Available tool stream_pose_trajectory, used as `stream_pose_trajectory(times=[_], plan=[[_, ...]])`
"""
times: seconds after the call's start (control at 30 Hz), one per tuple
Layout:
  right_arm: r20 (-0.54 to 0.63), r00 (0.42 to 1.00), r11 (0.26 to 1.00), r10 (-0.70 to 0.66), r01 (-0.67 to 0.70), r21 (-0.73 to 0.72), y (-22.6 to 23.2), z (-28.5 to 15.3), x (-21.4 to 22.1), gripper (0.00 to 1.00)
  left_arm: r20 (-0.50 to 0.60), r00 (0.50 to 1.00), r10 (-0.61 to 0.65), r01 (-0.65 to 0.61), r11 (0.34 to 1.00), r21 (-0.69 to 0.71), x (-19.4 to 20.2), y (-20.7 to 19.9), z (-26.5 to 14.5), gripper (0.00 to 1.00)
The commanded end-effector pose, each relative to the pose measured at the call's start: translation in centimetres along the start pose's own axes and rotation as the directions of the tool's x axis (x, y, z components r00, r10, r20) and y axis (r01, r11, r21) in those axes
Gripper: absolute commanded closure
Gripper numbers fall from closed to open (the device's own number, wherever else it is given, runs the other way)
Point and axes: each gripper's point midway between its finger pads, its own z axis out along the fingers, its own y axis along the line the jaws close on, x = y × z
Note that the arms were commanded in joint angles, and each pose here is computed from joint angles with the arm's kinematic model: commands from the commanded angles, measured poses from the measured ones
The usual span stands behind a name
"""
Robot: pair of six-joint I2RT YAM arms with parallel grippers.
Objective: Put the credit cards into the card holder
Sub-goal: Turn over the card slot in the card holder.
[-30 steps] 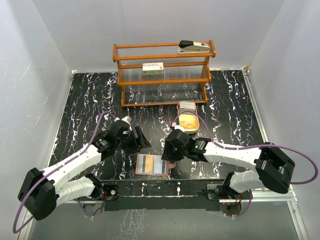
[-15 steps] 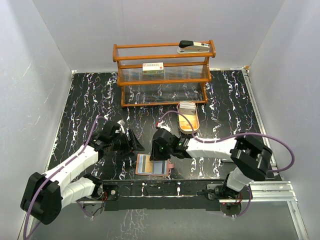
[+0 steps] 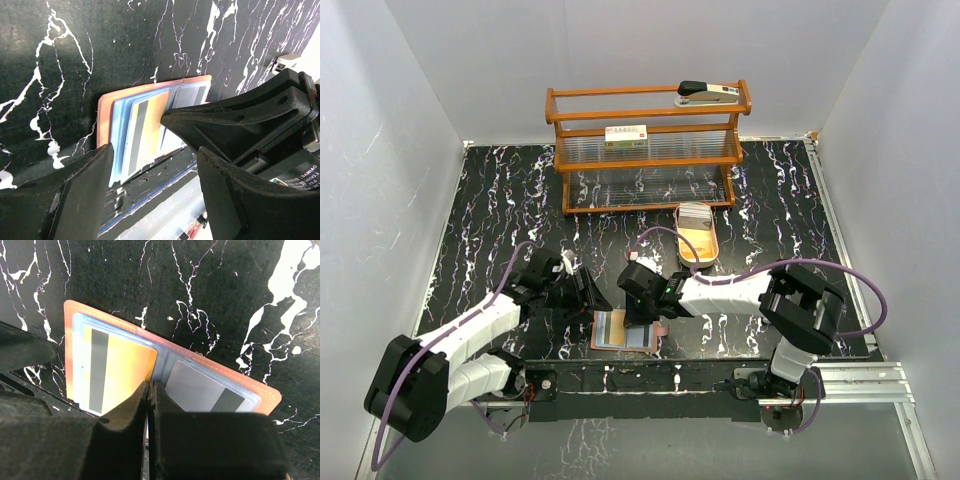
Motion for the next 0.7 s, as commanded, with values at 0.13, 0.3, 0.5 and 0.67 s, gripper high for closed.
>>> stream_pose_trajectory(times=[0.13, 0.3, 0.5, 0.67], plan=[[-0.001, 1.0, 0.998, -0.015, 0.015, 0.063, -2.1, 1.4, 1.0, 1.0, -0.034, 0.999, -0.004, 0.006, 0.998, 0.058, 0.5, -0.4, 0.7, 0.36], [-0.014, 1.0, 0.998, -0.015, 0.015, 0.053, -2.3, 1.6, 1.5, 1.0, -0.045, 0.999, -0.015, 0.02, 0.996, 0.092, 0.8, -0.3, 1.3, 0.37], [-0.014, 1.0, 0.999, -0.018, 0.019, 0.051, -2.3, 1.7, 1.5, 1.0, -0.048, 0.999, -0.022, 0.027, 0.993, 0.119, 0.8, -0.5, 1.6, 0.41], [-0.014, 1.0, 0.999, -0.021, 0.022, 0.046, -2.4, 1.8, 1.6, 1.0, -0.064, 0.998, -0.029, 0.037, 0.991, 0.129, 1.1, -0.4, 1.9, 0.46]])
